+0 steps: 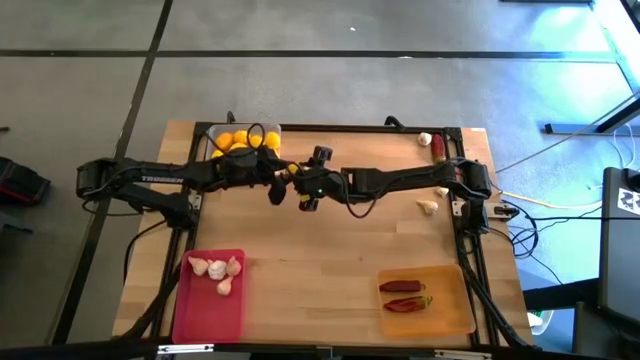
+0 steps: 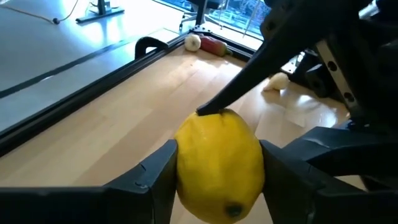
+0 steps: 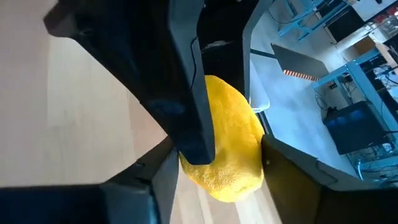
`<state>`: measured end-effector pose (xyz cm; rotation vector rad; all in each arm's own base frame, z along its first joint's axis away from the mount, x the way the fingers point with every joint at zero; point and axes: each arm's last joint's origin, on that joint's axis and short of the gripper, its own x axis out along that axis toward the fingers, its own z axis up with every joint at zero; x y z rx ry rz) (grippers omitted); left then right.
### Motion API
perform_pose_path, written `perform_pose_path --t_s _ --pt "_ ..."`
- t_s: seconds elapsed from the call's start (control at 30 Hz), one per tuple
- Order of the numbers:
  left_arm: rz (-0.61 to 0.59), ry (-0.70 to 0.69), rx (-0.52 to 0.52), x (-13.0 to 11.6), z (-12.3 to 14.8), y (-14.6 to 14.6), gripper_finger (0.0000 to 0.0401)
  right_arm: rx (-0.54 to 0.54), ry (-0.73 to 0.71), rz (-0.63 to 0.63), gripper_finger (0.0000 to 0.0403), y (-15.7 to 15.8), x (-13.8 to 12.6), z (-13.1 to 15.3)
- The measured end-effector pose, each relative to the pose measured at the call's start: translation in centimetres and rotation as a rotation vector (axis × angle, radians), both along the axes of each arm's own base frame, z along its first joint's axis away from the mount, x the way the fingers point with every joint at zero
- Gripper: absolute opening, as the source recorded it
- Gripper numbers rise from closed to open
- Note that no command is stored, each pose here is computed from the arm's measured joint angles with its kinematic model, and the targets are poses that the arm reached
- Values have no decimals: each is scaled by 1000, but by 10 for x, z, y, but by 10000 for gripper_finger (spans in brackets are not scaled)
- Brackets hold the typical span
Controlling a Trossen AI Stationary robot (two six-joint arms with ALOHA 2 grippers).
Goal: Sort produce into baskets
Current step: Put the yellow lemon into the left white bin
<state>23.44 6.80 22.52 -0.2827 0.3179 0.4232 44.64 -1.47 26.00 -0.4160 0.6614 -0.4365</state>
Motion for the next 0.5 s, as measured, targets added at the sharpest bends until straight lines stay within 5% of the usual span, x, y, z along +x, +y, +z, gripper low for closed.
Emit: perform_pose_path --t_s 0.23,0.5 --pt "-11 16 44 -4 3 1 192 25 46 -40 276 1 -7 1" --pt "78 84 53 -29 12 6 194 73 130 -95 285 0 -31 15"
